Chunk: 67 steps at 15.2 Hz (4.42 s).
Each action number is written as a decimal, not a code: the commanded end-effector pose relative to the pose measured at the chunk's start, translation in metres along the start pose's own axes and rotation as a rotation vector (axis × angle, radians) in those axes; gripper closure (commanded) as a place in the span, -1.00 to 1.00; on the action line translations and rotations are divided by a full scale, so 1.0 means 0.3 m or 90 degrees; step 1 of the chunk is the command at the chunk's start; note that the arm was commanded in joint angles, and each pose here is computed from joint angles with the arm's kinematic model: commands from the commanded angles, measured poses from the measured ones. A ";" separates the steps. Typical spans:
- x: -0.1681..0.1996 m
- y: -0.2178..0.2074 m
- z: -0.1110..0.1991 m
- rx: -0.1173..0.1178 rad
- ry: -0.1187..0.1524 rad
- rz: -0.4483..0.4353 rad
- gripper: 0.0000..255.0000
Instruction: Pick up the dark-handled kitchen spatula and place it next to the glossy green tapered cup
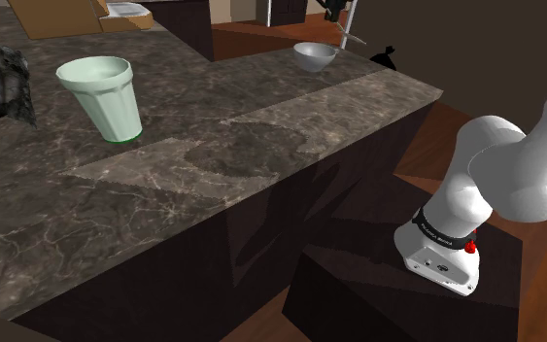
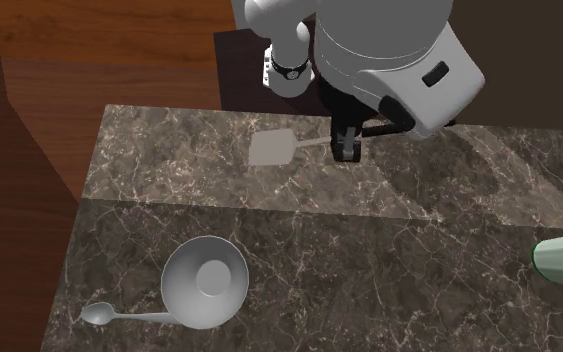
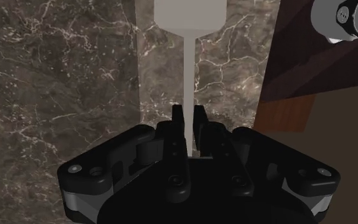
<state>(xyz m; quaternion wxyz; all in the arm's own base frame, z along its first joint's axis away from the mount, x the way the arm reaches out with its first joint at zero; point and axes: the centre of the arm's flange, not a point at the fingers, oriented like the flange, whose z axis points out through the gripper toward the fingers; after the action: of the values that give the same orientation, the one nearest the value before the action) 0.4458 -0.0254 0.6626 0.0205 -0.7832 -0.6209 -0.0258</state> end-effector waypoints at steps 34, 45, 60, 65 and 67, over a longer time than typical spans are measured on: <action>0.908 0.201 0.308 0.000 0.000 0.000 1.00; 0.895 0.201 0.501 0.000 0.000 0.000 1.00; 0.877 0.201 0.764 0.000 0.000 0.000 1.00; 0.877 0.201 0.766 0.000 0.000 0.000 1.00; 0.877 0.201 0.766 0.000 0.000 0.000 1.00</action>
<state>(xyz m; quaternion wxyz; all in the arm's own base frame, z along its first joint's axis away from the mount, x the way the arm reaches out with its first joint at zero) 0.5678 0.2313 0.4505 0.0208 -0.7834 -0.6207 -0.0258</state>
